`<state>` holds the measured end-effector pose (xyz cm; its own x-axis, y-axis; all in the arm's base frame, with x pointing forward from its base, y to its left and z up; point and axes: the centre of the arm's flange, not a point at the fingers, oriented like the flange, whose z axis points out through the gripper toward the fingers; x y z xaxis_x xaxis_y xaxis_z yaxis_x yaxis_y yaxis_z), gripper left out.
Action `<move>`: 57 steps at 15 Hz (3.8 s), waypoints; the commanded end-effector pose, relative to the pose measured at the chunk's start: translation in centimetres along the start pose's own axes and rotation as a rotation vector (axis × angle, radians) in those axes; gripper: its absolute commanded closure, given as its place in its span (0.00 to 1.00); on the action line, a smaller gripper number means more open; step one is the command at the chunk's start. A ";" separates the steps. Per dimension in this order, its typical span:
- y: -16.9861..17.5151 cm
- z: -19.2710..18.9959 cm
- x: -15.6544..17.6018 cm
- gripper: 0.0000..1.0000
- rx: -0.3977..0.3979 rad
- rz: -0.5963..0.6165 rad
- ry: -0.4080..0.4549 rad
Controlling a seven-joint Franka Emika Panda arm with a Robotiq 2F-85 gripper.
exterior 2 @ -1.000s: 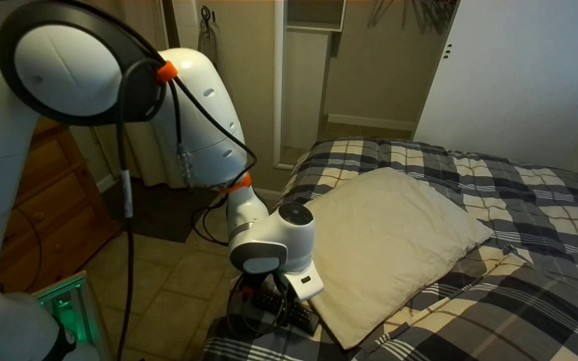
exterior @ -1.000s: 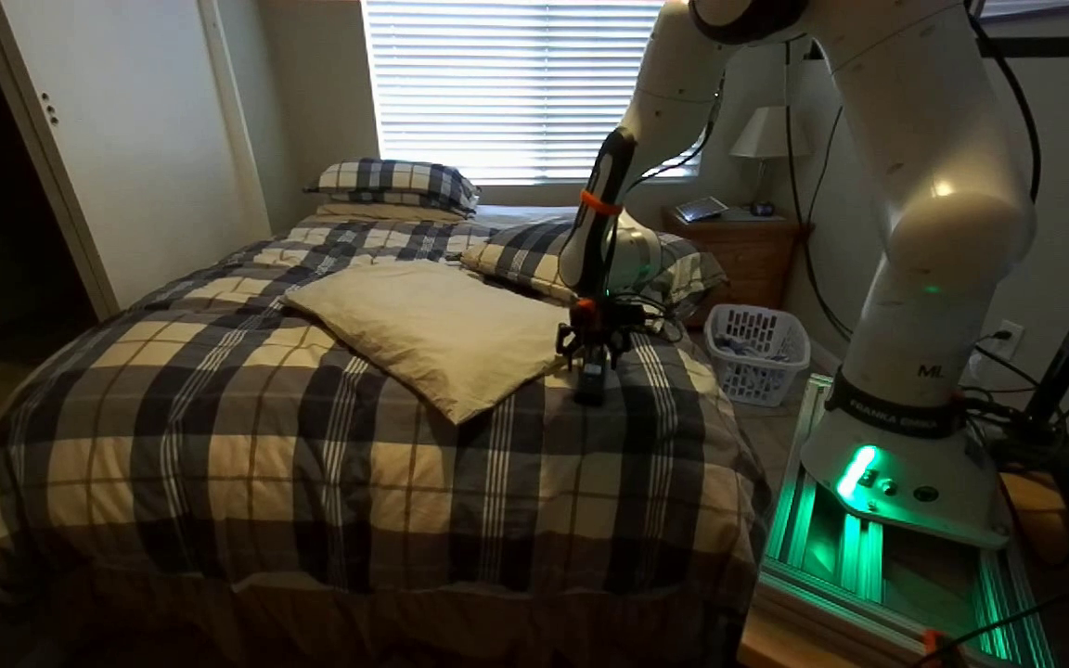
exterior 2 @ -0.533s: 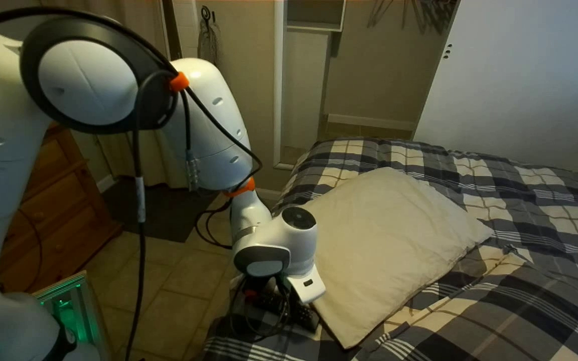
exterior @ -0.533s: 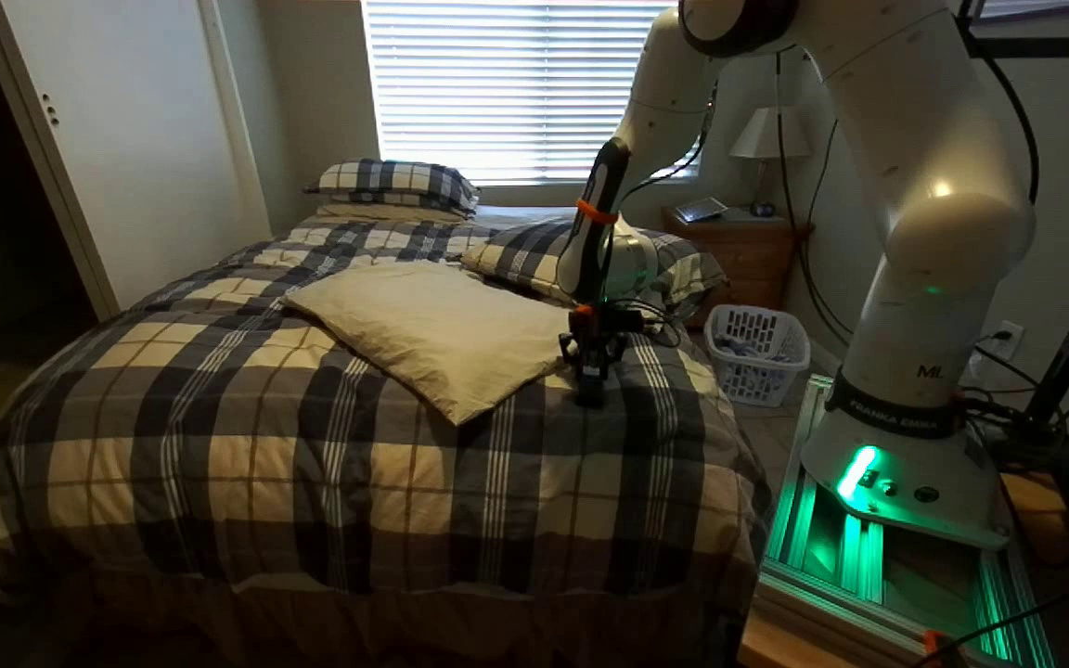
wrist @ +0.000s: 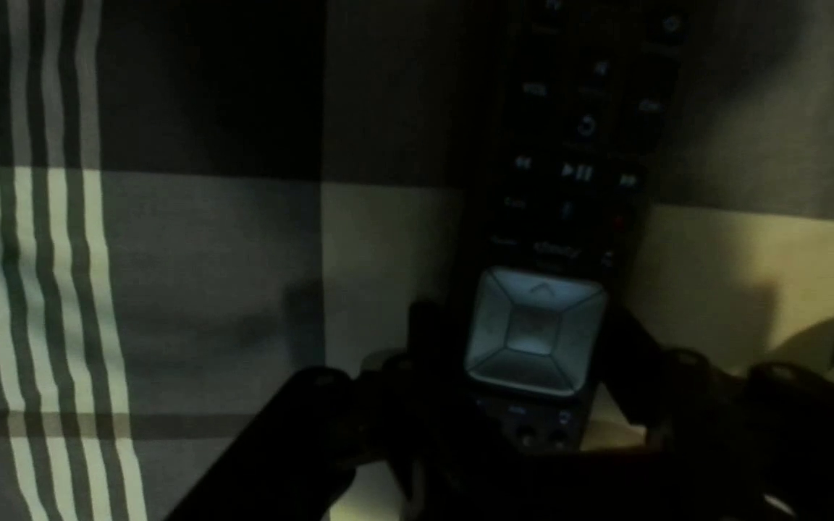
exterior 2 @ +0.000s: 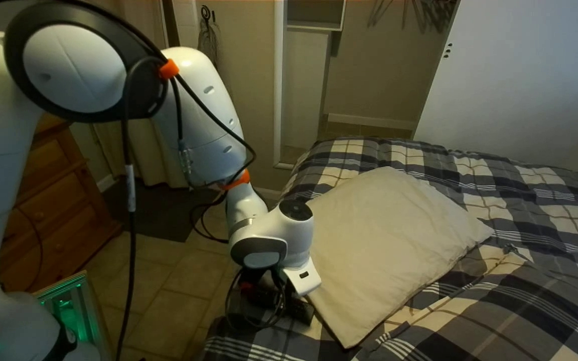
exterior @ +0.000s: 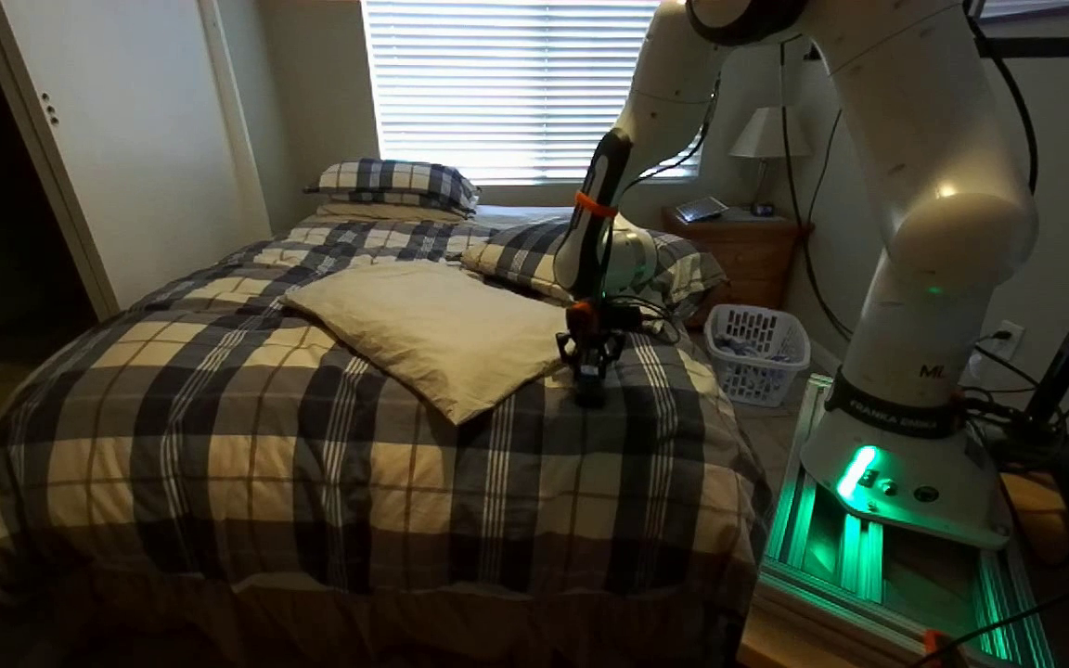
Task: Pick up the black remote and put it on the white pillow
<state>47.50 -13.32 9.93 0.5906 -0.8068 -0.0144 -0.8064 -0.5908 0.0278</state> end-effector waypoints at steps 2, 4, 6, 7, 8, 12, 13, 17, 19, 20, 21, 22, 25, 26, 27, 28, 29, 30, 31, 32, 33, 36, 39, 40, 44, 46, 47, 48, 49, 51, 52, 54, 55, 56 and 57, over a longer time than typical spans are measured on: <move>0.1 -3.6 -3.2 0.68 -0.020 0.020 -0.048; -0.3 -5.1 -3.6 0.68 -0.003 -0.036 -0.024; -1.2 -7.0 -3.9 0.68 0.023 -0.100 0.021; -1.9 -8.2 -3.7 0.68 0.029 -0.151 0.050; -2.4 -9.2 -3.5 0.68 0.037 -0.196 0.074; -4.6 -13.4 -2.3 0.68 0.044 -0.348 0.151; -5.0 -14.1 -2.0 0.68 0.039 -0.380 0.167; -7.9 -16.8 -0.6 0.68 0.046 -0.525 0.245; -9.3 -17.7 0.4 0.68 0.036 -0.589 0.284; -9.8 -18.1 0.9 0.68 0.038 -0.613 0.301; -8.6 -17.1 -0.3 0.43 0.053 -0.556 0.278; -9.0 -17.6 0.0 0.43 0.055 -0.573 0.291; -9.3 -17.8 0.3 0.43 0.051 -0.590 0.298; -9.3 -17.7 0.3 0.43 0.050 -0.592 0.297; -9.3 -17.6 0.3 0.43 0.049 -0.593 0.296; -9.3 -17.6 0.3 0.43 0.049 -0.593 0.296; -9.3 -17.6 0.3 0.68 0.049 -0.594 0.296; -10.0 -17.8 0.9 0.68 0.041 -0.627 0.329; -10.6 -17.9 1.3 0.68 0.052 -0.655 0.330; -11.2 -18.1 1.8 0.68 0.053 -0.682 0.347; -11.9 -18.3 2.3 0.68 0.053 -0.714 0.362; -13.8 -18.3 4.2 0.68 0.056 -0.815 0.432; -14.9 -17.6 5.2 0.18 0.079 -0.866 0.451; -15.1 -17.4 5.4 0.17 0.085 -0.867 0.446; -14.1 -17.3 3.9 0.00 0.053 -0.725 0.270; -12.6 -16.7 3.1 0.00 0.000 -0.672 0.189; -11.7 -16.2 2.9 0.00 -0.024 -0.648 0.158; -11.0 -15.5 2.8 0.00 -0.043 -0.627 0.127; -10.2 -14.7 2.7 0.00 -0.053 -0.607 0.095; -9.0 -12.8 2.4 0.00 -0.055 -0.582 0.039; -8.3 -11.8 2.1 0.00 -0.055 -0.564 0.023; -7.4 -10.6 1.7 0.00 -0.050 -0.547 -0.013; -7.0 -10.0 1.4 0.00 -0.045 -0.540 -0.027; -6.7 -9.5 1.2 0.00 -0.040 -0.533 -0.040; -6.4 -8.8 1.0 0.00 -0.025 -0.529 -0.057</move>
<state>54.94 -10.32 19.71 0.9233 -0.3798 -0.0577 -0.3753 -0.9238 0.0750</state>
